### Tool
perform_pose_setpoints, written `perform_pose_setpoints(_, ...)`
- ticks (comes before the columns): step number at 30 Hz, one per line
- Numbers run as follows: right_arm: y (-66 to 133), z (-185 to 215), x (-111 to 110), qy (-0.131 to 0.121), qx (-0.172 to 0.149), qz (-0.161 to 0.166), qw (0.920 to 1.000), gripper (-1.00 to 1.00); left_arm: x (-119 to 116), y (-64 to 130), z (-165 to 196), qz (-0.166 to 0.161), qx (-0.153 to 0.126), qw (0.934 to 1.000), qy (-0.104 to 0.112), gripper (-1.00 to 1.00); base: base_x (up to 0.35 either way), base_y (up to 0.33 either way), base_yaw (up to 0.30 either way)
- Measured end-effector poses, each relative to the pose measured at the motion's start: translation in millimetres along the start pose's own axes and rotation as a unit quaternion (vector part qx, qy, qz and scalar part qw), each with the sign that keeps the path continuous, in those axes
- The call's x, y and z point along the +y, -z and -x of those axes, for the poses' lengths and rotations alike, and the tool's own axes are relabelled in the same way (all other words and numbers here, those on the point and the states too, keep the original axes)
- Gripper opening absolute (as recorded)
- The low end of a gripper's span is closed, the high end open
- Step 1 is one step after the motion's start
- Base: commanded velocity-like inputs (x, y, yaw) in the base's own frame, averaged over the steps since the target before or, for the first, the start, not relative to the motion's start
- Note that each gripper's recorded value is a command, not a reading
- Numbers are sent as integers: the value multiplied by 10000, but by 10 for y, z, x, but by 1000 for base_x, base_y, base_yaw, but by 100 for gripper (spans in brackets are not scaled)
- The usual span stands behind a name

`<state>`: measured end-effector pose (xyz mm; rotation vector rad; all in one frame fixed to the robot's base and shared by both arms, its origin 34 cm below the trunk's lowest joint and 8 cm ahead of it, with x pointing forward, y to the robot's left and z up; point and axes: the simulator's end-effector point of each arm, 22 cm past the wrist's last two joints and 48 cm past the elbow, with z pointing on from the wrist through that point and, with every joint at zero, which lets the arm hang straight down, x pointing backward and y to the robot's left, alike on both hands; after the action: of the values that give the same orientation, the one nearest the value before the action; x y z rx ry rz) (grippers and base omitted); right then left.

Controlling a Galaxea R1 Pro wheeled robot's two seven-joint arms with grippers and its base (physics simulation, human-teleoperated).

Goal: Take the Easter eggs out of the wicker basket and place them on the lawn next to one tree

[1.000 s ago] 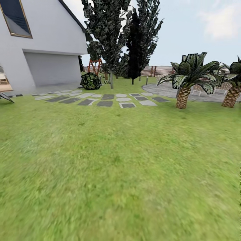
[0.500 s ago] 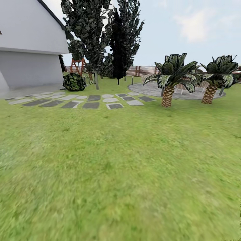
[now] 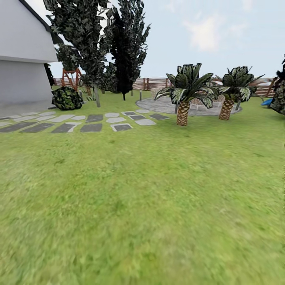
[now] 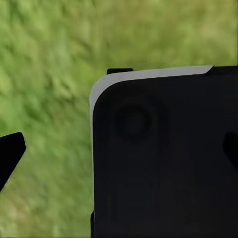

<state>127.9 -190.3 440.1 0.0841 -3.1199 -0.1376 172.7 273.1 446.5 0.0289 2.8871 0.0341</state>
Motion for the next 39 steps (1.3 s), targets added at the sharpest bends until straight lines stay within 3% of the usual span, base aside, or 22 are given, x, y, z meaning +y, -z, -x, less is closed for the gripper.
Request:
perform_pose_setpoints(16,-1,38,1,8,-48,2,10000,100,0,0,2,0,-6,10000,0,100,277,172,-17)
perform_pose_setpoints(39,0,104,27,13,-167,18,9999,100,-6,0,3,-5,-7,10000,-4,100,323,11,0)
